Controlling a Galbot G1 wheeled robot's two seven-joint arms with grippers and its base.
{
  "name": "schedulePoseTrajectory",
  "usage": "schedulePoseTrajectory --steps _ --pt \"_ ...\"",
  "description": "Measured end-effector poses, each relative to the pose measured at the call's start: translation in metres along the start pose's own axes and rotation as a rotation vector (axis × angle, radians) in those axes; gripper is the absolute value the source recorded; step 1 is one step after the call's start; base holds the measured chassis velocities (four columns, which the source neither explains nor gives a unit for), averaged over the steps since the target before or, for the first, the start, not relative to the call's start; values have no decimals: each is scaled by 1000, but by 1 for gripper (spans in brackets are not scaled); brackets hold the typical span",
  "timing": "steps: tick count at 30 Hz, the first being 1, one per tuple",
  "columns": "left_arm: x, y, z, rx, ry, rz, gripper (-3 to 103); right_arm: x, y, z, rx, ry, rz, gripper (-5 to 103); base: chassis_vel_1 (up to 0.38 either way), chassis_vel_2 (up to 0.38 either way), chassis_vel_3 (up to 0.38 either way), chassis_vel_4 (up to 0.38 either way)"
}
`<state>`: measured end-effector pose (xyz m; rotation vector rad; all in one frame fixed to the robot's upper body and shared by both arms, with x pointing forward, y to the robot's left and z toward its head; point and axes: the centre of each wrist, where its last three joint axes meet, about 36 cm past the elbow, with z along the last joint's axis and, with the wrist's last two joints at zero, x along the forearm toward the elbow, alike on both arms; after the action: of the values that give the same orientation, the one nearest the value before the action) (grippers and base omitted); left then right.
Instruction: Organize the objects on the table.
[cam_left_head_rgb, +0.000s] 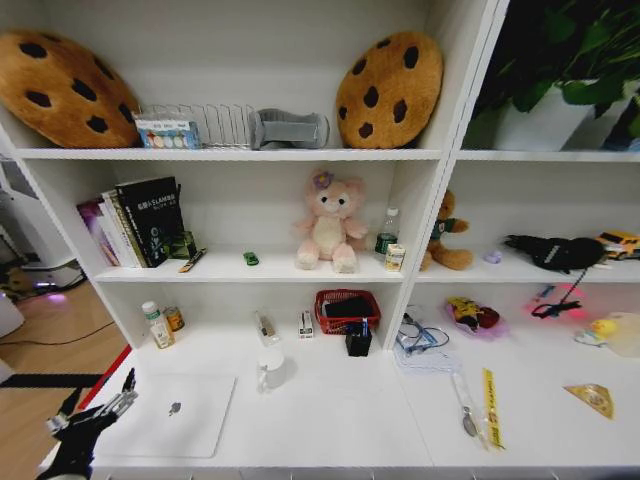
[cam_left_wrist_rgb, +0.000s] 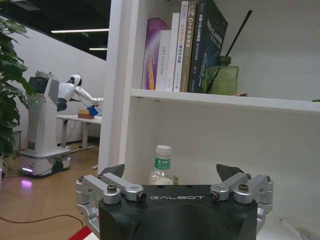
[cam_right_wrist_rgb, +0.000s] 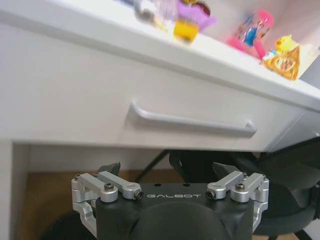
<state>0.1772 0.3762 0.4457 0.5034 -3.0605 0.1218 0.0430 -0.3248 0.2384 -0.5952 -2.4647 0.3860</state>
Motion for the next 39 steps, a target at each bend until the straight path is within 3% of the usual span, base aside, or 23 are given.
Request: schedulePoseTrajectory --steps 9,16,22,31,39 --pt "0 0 0 0 0 0 100 49 -23 -73 -35 -116 -98 100 0 0 0 0" --pt "0 0 0 0 0 0 100 58 -19 -130 -84 -202 -153 100 0 0 0 0" --pt "0 0 0 0 0 0 100 12 -15 -175 -93 -351 -304 100 0 0 0 0" --pt "0 0 0 0 0 0 100 -82 -21 -193 -111 -493 -512 100 0 0 0 0" --pt "0 0 0 0 0 0 100 -125 -27 -188 -53 -573 -540 100 0 0 0 0"
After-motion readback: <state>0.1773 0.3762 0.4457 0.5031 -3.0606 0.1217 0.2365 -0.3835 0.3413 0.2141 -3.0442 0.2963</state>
